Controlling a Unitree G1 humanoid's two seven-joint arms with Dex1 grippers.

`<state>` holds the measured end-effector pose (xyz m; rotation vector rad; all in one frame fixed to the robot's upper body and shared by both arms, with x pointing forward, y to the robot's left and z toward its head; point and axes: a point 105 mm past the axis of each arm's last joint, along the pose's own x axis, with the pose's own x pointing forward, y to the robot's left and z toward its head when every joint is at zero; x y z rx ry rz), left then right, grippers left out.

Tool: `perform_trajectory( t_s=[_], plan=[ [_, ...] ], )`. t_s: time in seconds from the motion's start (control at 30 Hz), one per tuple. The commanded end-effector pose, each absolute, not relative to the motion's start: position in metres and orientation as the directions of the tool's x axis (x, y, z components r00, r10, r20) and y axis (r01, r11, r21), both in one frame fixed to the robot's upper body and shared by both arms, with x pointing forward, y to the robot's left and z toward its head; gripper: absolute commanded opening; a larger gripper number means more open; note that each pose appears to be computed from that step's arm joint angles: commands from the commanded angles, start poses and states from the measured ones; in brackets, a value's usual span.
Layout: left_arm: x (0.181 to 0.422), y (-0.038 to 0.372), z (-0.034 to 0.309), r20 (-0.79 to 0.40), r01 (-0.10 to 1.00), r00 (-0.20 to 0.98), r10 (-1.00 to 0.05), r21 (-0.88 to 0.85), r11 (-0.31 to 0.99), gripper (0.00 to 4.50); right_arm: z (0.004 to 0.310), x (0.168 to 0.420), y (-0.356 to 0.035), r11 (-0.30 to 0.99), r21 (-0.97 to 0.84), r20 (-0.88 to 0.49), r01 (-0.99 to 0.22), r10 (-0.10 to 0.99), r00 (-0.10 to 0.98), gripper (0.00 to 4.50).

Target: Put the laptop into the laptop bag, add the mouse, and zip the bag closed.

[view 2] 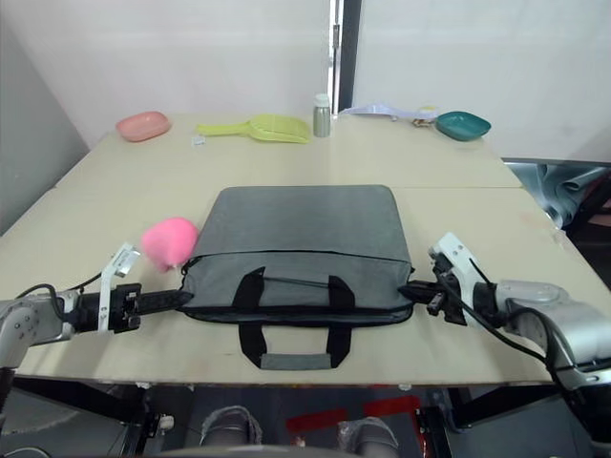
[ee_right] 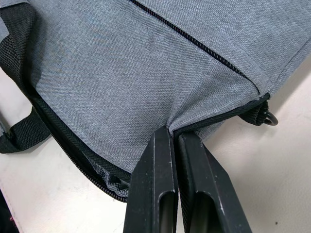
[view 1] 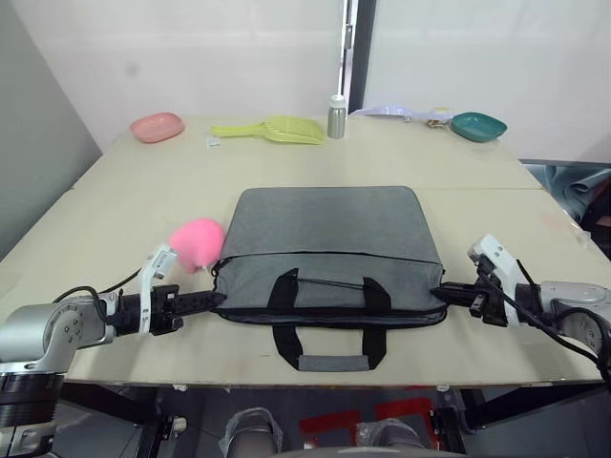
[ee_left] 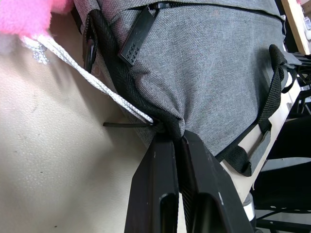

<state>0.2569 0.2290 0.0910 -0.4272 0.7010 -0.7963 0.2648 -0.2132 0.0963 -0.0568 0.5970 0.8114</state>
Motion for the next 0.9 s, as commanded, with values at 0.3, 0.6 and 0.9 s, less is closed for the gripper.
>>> perform_trajectory(
  t_s=[0.3, 0.6, 0.9],
  plan=[
    [0.27, 0.246, 0.104, -0.42, 0.552, 0.532, -0.735, -0.487, 0.678, 1.71, 0.095, 0.262, -0.219, 0.699, 0.205, -0.523, -0.685, 0.67, 0.528, 2.66],
    [0.257, 0.258, 0.127, -0.446, 0.638, 0.479, -0.756, -0.415, 0.648, 4.45, 0.115, 0.259, -0.241, 0.722, 0.203, -0.491, -0.661, 0.659, 0.569, 4.5],
    [0.244, 0.262, 0.218, -0.292, 0.857, 0.414, -0.862, -0.192, 0.477, 4.45, 0.177, 0.238, -0.247, 0.666, 0.026, -0.405, -0.746, 0.689, 0.601, 4.5]
  ],
)
